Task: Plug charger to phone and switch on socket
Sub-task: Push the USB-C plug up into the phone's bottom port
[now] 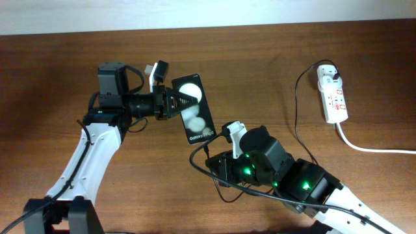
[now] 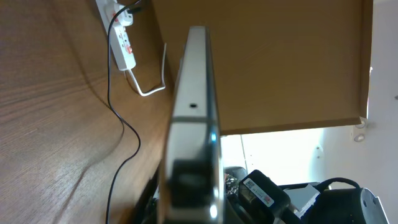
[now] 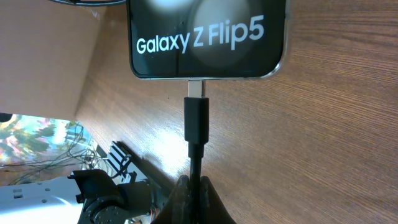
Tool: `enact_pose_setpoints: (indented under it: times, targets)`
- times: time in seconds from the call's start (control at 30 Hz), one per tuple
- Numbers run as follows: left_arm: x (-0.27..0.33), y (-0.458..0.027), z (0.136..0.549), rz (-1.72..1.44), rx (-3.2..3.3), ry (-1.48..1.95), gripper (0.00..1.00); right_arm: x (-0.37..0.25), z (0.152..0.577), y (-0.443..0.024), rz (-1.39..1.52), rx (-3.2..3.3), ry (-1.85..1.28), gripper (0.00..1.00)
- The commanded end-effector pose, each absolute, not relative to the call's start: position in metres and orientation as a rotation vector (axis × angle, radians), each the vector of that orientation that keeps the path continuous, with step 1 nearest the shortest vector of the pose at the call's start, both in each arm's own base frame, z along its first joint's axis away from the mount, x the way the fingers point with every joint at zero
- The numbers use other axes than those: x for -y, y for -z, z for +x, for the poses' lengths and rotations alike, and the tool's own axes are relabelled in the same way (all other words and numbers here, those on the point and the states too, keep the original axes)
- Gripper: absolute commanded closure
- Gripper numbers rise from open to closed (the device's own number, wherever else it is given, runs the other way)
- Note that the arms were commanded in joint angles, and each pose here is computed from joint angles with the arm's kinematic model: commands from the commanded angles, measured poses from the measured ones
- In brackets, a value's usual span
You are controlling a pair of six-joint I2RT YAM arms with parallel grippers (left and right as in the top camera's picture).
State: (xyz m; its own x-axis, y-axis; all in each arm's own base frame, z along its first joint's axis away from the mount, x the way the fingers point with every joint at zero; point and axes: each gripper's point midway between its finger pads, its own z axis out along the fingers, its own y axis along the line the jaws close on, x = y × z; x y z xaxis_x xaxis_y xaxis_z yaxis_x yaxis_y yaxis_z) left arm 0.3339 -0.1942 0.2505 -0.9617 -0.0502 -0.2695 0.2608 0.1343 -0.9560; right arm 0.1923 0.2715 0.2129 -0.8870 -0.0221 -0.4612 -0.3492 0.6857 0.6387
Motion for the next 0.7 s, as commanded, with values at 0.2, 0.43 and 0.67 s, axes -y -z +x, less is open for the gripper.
enact_pose_setpoints:
  times: [0.2, 0.43, 0.67]
  targets:
    - [0.195, -0.261, 0.33, 0.262, -2.143, 1.933, 1.0, -0.274, 0.193, -0.222, -0.303, -2.431, -1.08, 0.96]
    - [0.195, -0.261, 0.33, 0.263, -2.142, 1.933, 1.0, -0.279, 0.192, -0.214, -0.316, -2.464, -1.088, 0.96]
    - [0.195, -0.261, 0.33, 0.264, -2.142, 1.933, 1.0, -0.279, 0.206, -0.217, -0.283, -2.42, -1.05, 0.96]
